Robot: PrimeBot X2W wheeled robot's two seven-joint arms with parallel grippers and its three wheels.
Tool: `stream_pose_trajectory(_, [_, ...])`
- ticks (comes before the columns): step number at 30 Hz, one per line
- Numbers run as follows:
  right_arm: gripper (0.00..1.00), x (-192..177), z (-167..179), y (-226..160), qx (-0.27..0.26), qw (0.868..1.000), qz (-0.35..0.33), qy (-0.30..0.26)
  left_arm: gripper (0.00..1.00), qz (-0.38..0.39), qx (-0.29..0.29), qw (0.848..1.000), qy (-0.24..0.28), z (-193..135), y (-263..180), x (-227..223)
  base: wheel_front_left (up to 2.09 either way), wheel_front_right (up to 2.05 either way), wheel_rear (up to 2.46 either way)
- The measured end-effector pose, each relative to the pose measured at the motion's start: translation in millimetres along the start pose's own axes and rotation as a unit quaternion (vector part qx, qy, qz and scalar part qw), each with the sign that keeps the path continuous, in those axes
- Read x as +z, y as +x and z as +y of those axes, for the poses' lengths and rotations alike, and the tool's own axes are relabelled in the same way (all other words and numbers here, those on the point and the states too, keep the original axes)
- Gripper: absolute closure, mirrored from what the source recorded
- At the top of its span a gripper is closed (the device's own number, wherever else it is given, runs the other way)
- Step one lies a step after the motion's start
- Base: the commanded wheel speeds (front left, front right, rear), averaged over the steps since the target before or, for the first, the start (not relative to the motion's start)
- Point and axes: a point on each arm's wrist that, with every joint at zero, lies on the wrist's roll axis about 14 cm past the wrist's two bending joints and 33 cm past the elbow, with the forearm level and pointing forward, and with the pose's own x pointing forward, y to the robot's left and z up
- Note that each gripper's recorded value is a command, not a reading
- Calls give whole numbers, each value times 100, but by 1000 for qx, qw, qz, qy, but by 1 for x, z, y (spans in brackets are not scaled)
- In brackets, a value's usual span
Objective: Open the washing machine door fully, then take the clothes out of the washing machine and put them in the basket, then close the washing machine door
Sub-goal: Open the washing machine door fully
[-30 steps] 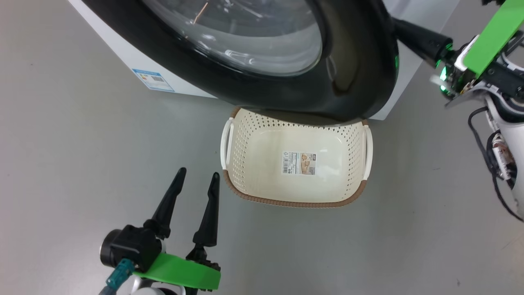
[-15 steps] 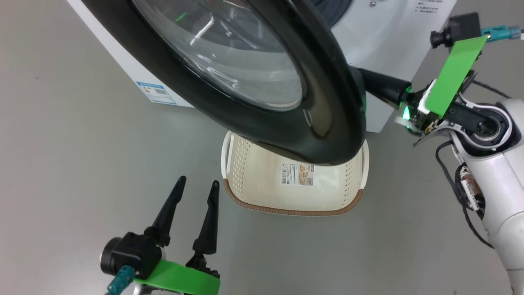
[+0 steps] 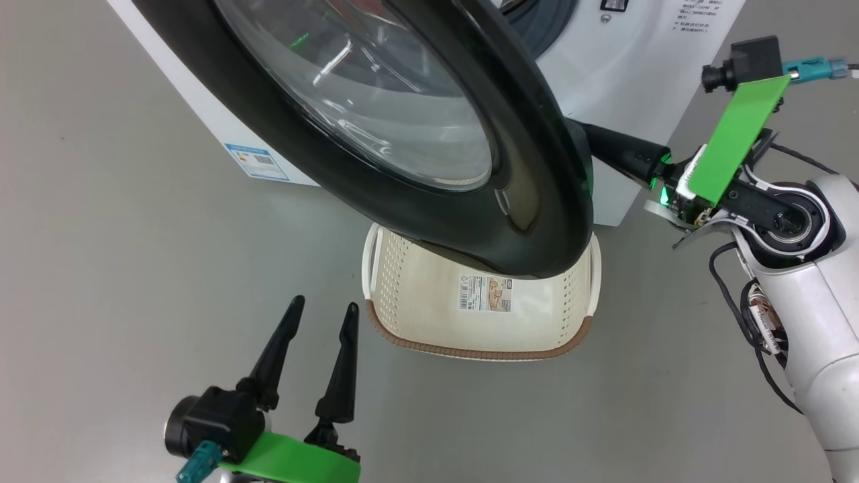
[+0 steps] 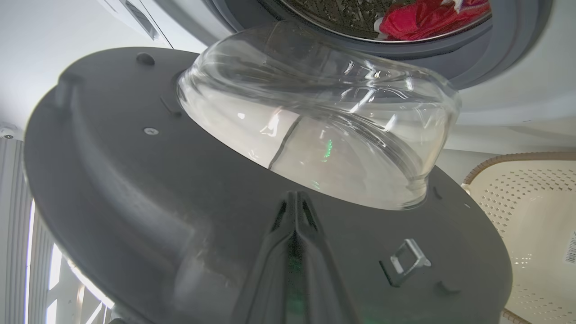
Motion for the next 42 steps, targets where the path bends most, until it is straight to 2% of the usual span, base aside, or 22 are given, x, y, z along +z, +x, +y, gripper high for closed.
stream_pose_trajectory(2, [77, 4, -1, -3, -4, 1000, -12, 0, 0, -2, -1, 1000, 0, 0, 0, 1, 0, 0, 0])
stream_pose_trajectory(4, [61, 9, -4, -6, -10, 1000, -28, 1, 0, -4, -1, 1000, 0, -1, 0, 3, 0, 0, 0])
stream_pose_trajectory(6, [58, 10, -8, -10, -17, 999, -39, 2, 0, -7, -2, 1000, -1, -1, -1, 5, 0, 0, 0])
stream_pose_trajectory(7, [53, 12, -10, -12, -24, 999, -45, -3, 0, -9, -2, 1000, -1, -1, -1, 6, 0, 0, 0])
stream_pose_trajectory(9, [0, 15, -14, -16, -39, 997, -61, -15, 0, -12, -6, 1000, -2, -1, -2, 8, 0, 0, 0])
stream_pose_trajectory(24, [0, -10, -50, -74, -105, 987, -122, 18, 0, -11, -13, 1000, 0, -2, -15, 7, 0, 0, 0])
stream_pose_trajectory(42, [0, -53, -95, -164, -182, 957, -210, 80, 0, -11, -31, 999, 0, -13, -20, 6, 0, 0, 0])
